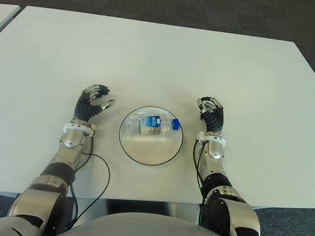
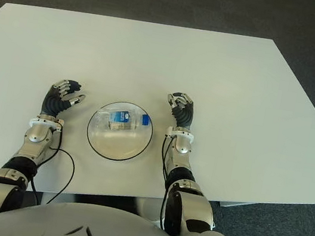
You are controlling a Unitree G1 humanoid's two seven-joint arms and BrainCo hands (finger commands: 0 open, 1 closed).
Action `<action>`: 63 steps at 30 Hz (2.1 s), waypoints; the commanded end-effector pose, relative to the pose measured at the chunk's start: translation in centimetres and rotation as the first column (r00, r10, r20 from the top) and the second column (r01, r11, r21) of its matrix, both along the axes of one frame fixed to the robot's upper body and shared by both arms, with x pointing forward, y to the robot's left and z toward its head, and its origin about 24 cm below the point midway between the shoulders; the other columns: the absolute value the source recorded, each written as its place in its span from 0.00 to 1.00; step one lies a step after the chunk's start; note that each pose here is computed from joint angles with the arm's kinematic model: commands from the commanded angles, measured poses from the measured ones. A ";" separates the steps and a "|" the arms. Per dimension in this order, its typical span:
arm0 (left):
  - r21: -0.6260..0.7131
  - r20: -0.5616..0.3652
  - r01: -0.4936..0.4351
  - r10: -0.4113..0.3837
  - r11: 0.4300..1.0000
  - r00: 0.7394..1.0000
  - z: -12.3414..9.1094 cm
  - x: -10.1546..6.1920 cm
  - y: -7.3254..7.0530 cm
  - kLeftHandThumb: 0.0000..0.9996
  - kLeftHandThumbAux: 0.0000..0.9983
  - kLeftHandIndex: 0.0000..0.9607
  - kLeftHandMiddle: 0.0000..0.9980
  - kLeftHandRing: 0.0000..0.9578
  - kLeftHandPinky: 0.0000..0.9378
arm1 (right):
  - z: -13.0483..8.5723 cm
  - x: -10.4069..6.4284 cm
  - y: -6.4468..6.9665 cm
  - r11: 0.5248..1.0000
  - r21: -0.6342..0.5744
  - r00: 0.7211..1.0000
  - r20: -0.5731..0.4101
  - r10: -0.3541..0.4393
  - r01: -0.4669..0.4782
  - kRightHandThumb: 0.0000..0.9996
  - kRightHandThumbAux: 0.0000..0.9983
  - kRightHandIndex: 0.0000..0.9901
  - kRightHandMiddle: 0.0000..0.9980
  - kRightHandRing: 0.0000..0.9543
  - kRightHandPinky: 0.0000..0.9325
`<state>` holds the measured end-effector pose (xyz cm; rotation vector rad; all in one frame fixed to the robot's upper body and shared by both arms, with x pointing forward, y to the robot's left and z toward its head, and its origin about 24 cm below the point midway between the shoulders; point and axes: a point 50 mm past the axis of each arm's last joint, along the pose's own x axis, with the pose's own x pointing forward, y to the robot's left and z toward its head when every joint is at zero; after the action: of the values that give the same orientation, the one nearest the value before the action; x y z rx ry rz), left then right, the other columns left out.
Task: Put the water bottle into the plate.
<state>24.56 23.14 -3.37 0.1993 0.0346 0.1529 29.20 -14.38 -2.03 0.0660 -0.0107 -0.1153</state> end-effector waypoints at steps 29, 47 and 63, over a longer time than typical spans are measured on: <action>-0.311 -0.106 -0.059 0.027 0.949 0.994 -2.7 -1.4 -3.6 0.71 0.71 0.45 0.55 0.55 0.56 | -1.4 -0.9 0.2 1.000 0.019 0.997 -0.067 0.026 -0.025 0.71 0.73 0.44 0.80 0.83 0.86; -0.324 -0.066 -0.096 0.078 0.941 0.995 -2.2 -1.4 -3.9 0.71 0.71 0.45 0.60 0.60 0.61 | -1.6 -1.1 0.1 0.999 0.012 0.996 -0.080 0.034 -0.033 0.71 0.73 0.44 0.80 0.83 0.86; -0.314 -0.052 -0.092 0.080 0.945 0.995 -1.9 -1.5 -3.9 0.71 0.71 0.45 0.62 0.63 0.63 | -1.6 -1.1 0.1 0.999 -0.001 0.996 -0.085 0.037 -0.038 0.71 0.73 0.44 0.79 0.83 0.86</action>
<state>24.43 19.37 -3.57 -0.1140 0.0136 0.2066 29.14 -14.16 -2.11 0.0587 -0.0075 -0.0726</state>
